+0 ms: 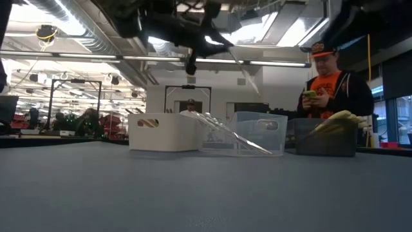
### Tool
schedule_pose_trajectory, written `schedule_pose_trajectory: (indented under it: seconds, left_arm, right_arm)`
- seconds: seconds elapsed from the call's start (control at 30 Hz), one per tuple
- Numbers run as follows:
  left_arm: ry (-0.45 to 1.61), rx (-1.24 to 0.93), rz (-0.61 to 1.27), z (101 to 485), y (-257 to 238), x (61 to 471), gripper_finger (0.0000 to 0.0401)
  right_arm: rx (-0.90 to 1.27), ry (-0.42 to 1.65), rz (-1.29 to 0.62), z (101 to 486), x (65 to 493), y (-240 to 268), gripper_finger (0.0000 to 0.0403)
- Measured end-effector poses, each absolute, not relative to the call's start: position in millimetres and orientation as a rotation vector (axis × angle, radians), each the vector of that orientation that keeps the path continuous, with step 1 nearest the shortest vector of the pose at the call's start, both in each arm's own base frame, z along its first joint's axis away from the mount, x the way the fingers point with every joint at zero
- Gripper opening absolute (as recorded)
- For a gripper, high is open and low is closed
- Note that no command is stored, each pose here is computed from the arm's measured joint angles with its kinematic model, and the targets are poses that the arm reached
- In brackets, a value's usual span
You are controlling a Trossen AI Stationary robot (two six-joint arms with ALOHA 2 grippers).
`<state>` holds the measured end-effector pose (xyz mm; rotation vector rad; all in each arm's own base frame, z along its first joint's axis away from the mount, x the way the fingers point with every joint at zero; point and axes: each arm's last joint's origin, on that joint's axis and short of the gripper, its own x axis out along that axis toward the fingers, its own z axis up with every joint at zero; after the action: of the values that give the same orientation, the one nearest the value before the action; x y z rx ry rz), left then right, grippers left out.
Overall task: Sort silverware by color (type)
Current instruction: Put the green knife into the transparent bin
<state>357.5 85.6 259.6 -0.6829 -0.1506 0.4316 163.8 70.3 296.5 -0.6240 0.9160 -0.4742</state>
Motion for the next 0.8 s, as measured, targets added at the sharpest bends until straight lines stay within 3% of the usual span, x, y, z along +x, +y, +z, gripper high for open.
schedule_pose_trajectory:
  seconds: [0.4,0.8]
  left_arm:
    - [-0.080,-0.676,0.535,217.7,100.7,370.9,0.0029]
    - [0.016,-0.670,0.599,198.5,101.8,372.7,0.0037]
  right_arm:
    - [-0.337,0.690,-0.387,263.0,136.3,55.8,0.0172]
    - [-0.177,0.471,-0.300,234.9,142.2,60.5,0.0172]
